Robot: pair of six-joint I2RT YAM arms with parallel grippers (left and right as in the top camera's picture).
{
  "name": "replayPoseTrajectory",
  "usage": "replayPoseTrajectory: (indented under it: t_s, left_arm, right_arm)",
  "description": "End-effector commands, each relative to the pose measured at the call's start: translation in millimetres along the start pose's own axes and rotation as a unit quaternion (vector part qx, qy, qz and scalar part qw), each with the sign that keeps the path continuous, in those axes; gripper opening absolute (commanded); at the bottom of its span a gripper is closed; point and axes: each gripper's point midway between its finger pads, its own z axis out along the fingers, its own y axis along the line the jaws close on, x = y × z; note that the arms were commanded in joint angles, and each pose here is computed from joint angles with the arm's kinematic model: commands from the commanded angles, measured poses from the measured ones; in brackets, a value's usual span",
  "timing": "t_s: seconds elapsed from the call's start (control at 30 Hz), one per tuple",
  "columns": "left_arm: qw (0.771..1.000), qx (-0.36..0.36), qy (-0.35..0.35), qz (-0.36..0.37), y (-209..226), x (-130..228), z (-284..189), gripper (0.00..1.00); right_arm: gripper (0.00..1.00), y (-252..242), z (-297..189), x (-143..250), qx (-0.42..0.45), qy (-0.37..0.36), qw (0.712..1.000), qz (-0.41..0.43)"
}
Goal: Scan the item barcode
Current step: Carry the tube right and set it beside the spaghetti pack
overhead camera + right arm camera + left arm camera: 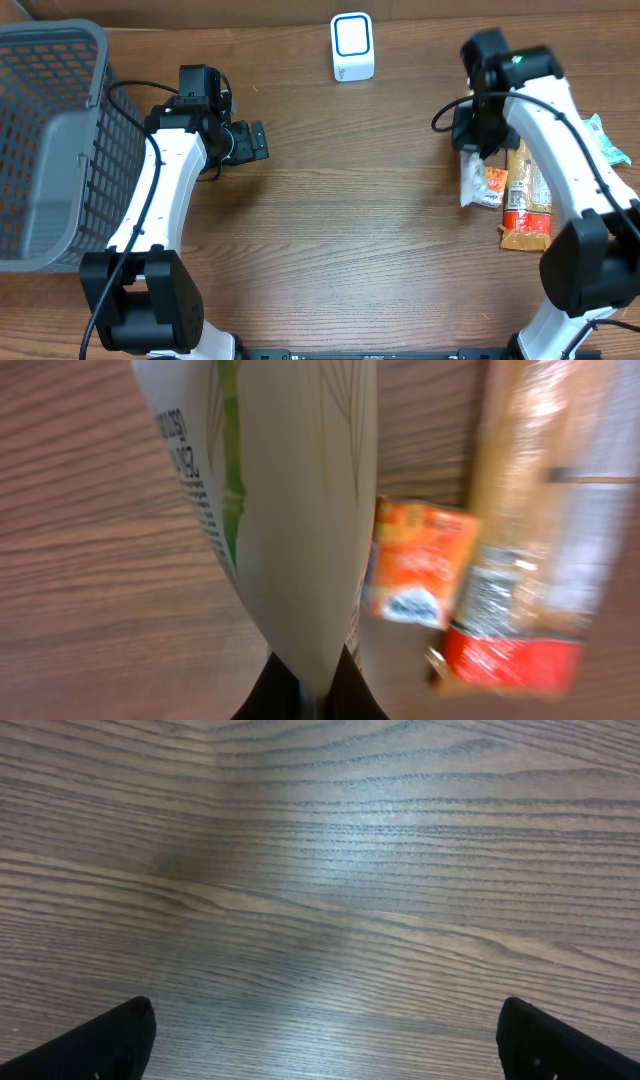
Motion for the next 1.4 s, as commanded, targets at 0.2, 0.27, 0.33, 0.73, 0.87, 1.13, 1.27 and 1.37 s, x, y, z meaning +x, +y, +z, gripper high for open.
replayPoseTrajectory:
  t_s: [0.2,0.27,0.33,0.73,0.87,1.13,1.27,1.37]
  left_arm:
    - [1.000,0.000,-0.010,0.011,-1.3,-4.5,-5.6,1.00]
    - [1.000,-0.001,-0.010,0.011,-1.2,-4.5,-5.6,1.00]
    - [1.000,-0.001,-0.010,0.011,-1.2,-4.5,-5.6,0.99]
    - [1.000,-0.001,-0.010,0.011,-1.2,-4.5,-5.6,1.00]
    - [1.000,0.000,-0.010,0.011,-1.3,-4.5,-5.6,1.00]
    - [1.000,0.000,-0.010,0.011,-1.3,-4.5,-5.6,1.00]
    - [1.000,-0.001,-0.010,0.011,-1.2,-4.5,-5.6,1.00]
    - [1.000,0.000,-0.010,0.011,-1.3,-4.5,-5.6,1.00]
  right_arm:
    - [0.04,1.7,62.6,22.2,-0.026,0.023,0.999,-0.003]
    - [0.04,-11.4,73.2,26.1,-0.003,0.025,1.000,0.004]
    - [0.04,-30.5,78.7,28.8,0.027,0.028,0.999,0.020]
    - [0.87,-80.0,32.1,16.2,0.057,0.033,0.992,0.110]
    - [1.00,-42.7,-78.0,-4.0,-0.030,-0.047,0.997,0.056]
    - [1.00,14.0,-258.8,1.4,-0.237,-0.228,0.944,0.001]
    - [1.00,5.7,-297.6,16.6,-0.233,-0.290,0.927,-0.048]
    - [1.00,-12.7,-313.2,23.3,-0.196,-0.333,0.921,-0.051]
